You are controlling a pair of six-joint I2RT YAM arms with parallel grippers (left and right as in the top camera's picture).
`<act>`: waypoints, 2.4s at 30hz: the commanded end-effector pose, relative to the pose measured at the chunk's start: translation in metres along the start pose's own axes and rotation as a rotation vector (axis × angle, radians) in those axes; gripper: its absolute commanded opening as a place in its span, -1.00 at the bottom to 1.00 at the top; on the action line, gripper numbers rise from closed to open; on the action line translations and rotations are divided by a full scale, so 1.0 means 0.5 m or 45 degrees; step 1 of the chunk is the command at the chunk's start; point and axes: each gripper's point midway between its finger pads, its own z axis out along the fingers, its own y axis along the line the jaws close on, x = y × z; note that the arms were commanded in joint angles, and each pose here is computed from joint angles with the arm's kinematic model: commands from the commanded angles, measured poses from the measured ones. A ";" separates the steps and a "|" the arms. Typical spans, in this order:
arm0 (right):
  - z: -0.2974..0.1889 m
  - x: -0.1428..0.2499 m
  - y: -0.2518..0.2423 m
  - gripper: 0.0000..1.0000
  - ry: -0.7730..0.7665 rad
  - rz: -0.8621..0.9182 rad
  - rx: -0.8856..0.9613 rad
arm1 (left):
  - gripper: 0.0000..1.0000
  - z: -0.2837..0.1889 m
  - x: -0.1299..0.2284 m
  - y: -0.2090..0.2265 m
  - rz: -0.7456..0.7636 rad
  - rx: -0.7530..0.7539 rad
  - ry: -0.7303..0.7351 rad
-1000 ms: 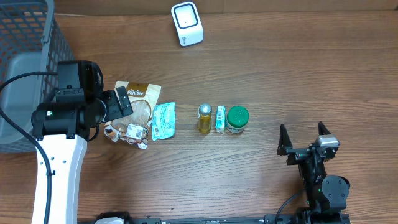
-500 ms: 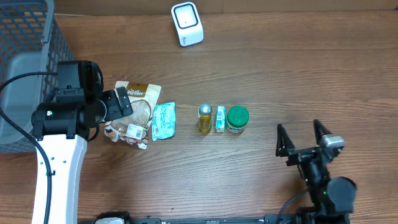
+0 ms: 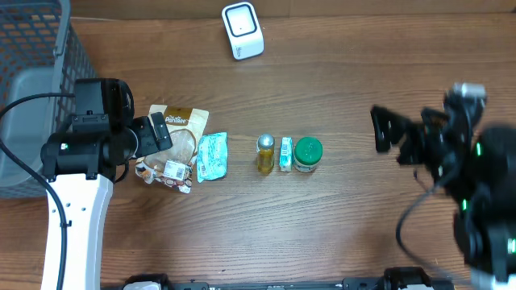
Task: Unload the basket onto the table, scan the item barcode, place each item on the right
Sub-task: 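Raise the right gripper and reach toward the yellow oil bottle, then lower the right gripper around the yellow oil bottle and close it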
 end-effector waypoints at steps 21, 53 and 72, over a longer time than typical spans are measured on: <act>0.314 0.260 0.026 0.70 0.972 0.303 -0.048 | 0.99 -0.003 -0.005 -0.004 0.019 -0.002 -0.008; 0.386 0.351 0.251 1.00 0.711 -0.237 0.033 | 0.99 -0.003 -0.005 -0.004 0.019 -0.002 -0.008; 0.393 0.413 0.204 1.00 0.832 -0.278 0.184 | 0.99 -0.003 -0.005 -0.004 0.019 -0.001 -0.008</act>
